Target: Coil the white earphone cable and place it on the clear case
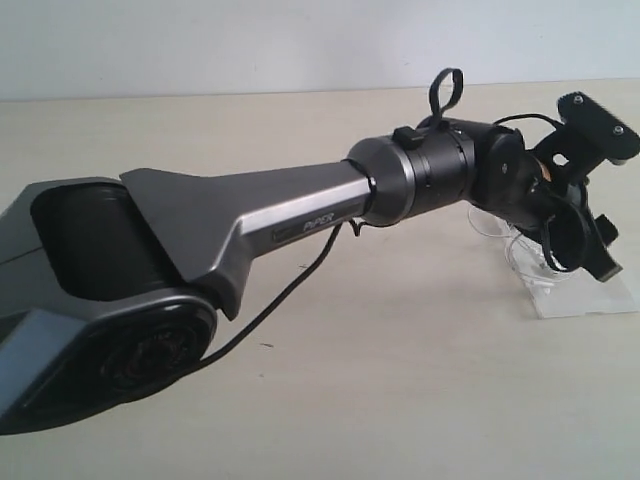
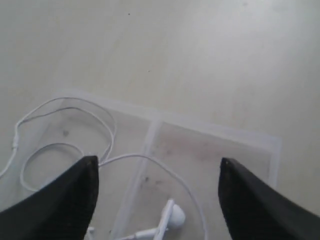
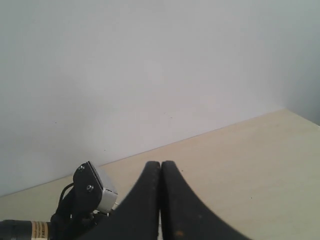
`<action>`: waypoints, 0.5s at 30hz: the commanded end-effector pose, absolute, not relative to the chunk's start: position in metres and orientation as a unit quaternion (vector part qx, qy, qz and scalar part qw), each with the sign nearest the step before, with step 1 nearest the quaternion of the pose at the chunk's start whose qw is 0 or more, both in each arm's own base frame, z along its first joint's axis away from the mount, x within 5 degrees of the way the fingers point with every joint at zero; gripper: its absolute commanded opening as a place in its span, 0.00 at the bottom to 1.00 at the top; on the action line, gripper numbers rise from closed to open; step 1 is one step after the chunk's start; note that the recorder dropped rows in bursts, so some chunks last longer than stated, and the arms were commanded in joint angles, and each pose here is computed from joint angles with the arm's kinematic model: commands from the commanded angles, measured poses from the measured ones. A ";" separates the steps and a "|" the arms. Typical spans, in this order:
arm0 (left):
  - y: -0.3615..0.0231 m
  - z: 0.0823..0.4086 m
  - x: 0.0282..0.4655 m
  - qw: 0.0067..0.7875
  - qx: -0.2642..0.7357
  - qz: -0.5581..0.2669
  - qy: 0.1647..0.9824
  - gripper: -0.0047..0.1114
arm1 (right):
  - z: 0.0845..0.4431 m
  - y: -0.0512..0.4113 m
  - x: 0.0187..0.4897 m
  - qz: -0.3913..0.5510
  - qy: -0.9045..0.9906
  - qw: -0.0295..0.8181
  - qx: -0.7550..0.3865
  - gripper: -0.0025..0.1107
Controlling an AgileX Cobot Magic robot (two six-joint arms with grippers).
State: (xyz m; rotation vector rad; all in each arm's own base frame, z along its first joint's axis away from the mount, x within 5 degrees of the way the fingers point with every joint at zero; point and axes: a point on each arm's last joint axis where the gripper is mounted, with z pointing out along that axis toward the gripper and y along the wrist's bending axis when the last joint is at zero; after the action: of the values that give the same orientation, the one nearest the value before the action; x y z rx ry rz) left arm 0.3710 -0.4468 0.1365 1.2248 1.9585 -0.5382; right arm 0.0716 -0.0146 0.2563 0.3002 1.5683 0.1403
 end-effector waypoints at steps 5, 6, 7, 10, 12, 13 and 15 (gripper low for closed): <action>-0.434 0.151 0.374 0.363 0.551 -0.145 0.737 0.63 | 0.255 -0.015 0.071 0.061 0.703 0.696 0.132 0.02; -0.434 0.151 0.374 0.365 0.558 -0.141 0.732 0.64 | 0.255 -0.015 0.071 0.061 0.703 0.696 0.132 0.02; -0.434 0.152 0.374 0.366 0.562 -0.139 0.728 0.64 | 0.255 -0.015 0.071 0.061 0.703 0.696 0.132 0.02; -0.433 0.157 0.376 0.375 0.569 -0.126 0.721 0.65 | 0.255 -0.015 0.071 0.061 0.703 0.696 0.132 0.02; -0.431 0.160 0.377 0.379 0.569 -0.121 0.720 0.65 | 0.255 -0.015 0.071 0.061 0.703 0.696 0.132 0.02; -0.431 0.162 0.377 0.380 0.568 -0.121 0.720 0.65 | 0.255 -0.015 0.071 0.061 0.703 0.696 0.132 0.02; -0.431 0.166 0.377 0.384 0.567 -0.122 0.719 0.65 | 0.255 -0.015 0.071 0.061 0.703 0.696 0.132 0.02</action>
State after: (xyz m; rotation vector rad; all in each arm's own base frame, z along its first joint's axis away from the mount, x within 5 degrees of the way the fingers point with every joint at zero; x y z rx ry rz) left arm 0.3765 -0.4315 0.1493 1.4621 1.8651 -0.3166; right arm 0.0716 -0.0145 0.2560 0.3032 1.5703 0.1436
